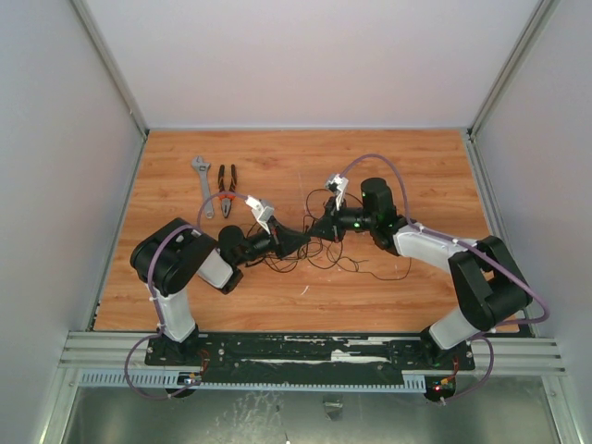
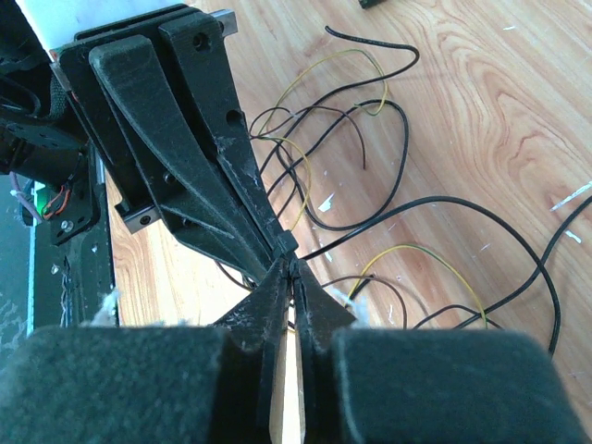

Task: Zip-tie the wires
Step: Tie the cable at the center of the board.

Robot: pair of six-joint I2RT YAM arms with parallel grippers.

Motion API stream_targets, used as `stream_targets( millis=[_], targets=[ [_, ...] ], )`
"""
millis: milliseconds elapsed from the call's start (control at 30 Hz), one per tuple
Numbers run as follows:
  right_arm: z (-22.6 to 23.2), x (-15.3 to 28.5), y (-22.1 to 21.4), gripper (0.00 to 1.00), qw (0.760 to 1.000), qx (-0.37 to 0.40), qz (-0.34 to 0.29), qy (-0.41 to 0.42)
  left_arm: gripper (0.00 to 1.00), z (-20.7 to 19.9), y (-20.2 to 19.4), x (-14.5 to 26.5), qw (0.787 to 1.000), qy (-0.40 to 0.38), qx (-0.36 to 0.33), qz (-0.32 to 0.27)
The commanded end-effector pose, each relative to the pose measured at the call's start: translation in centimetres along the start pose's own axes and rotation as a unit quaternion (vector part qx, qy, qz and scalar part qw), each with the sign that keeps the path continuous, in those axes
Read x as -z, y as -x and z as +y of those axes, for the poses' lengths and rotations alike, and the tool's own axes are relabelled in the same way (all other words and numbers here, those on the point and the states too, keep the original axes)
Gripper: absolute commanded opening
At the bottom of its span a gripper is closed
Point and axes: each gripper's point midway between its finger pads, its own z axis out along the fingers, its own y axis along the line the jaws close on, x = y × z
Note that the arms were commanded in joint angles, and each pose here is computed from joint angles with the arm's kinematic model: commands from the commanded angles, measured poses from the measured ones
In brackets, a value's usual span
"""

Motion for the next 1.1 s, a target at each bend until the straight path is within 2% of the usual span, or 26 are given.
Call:
stream_targets(
  millis=[0, 133, 233, 267, 800, 967, 1067],
  targets=[
    [1.0, 0.5, 2.3, 0.10, 0.999, 0.030, -0.026, 0.009, 0.00, -3.9, 6.2, -0.4, 0.985, -0.078, -0.090, -0.122],
    [1.5, 1.8, 2.3, 0.36, 0.998, 0.041, -0.040, 0.004, 0.00, -3.8, 6.3, -0.4, 0.985, -0.076, -0.090, -0.124],
    [1.6, 2.5, 1.9, 0.48, 0.998, 0.049, -0.044, -0.004, 0.00, -3.9, 6.4, -0.3, 0.985, -0.076, -0.092, -0.125],
    [1.6, 2.7, 1.6, 0.49, 0.998, 0.048, -0.043, -0.006, 0.00, -3.9, 6.5, -0.3, 0.985, -0.075, -0.093, -0.127],
    [4.3, 4.7, 2.3, 0.55, 0.978, 0.079, -0.178, 0.072, 0.00, -4.9, 7.0, 0.0, 0.983, -0.090, -0.091, -0.130],
    [3.6, 3.8, 2.1, 0.54, 0.976, 0.058, -0.191, 0.084, 0.00, -5.0, 7.1, 0.0, 0.983, -0.092, -0.090, -0.130],
    [3.3, 3.5, 2.2, 0.48, 0.973, 0.036, -0.207, 0.093, 0.00, -5.0, 7.1, 0.0, 0.983, -0.092, -0.088, -0.129]
  ],
)
